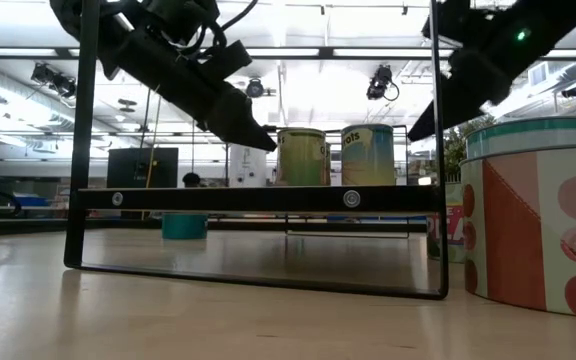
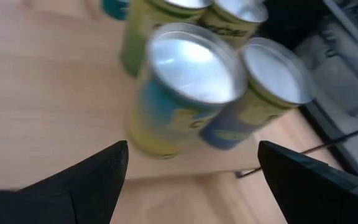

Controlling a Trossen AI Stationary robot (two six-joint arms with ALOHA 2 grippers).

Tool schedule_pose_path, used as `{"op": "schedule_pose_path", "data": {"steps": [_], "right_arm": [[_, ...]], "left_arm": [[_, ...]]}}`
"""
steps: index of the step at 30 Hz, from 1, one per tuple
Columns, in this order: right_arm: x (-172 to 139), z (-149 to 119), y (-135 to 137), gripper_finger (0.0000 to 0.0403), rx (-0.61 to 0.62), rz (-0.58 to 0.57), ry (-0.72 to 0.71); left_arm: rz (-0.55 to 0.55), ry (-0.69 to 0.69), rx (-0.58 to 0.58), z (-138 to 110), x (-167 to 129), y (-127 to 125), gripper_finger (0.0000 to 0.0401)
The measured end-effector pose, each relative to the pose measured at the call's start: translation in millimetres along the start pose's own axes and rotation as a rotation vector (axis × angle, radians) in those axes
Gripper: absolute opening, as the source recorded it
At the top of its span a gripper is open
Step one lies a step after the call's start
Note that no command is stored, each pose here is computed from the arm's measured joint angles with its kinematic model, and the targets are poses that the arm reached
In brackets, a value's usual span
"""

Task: Pick and place cans onto a shelf
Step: Put the canned oranges on the shelf

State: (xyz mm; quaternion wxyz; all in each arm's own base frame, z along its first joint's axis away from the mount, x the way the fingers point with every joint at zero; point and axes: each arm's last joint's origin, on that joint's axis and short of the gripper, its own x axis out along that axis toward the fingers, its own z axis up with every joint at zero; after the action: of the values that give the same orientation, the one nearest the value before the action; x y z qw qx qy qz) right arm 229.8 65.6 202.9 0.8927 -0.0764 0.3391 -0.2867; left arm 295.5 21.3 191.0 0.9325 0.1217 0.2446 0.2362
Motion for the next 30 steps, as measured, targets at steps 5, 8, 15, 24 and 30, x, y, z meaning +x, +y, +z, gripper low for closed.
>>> {"op": "schedule_pose_path", "data": {"steps": [5,8,15,24,30], "right_arm": [[7,0,-7,0.0366,0.004,-0.062,-0.002],[10,2,-10,0.0366,0.003,-0.074,-0.002],[13,6,-12,0.0366,-0.003,-0.082,-0.012],[14,6,-12,0.0366,-0.009,-0.077,-0.01],[8,6,-7,0.0366,0.012,0.062,0.053]], "left_arm": [[0.002,-0.011,-0.033,1,0,0,0.0391],[0.005,-0.02,-0.038,2,0,0,0.0391],[0.022,-0.025,-0.043,3,0,1,0.0391],[0.022,-0.023,-0.04,2,0,1,0.0391],[-0.002,-0.041,-0.031,6,-5,-6,0.039]]}}
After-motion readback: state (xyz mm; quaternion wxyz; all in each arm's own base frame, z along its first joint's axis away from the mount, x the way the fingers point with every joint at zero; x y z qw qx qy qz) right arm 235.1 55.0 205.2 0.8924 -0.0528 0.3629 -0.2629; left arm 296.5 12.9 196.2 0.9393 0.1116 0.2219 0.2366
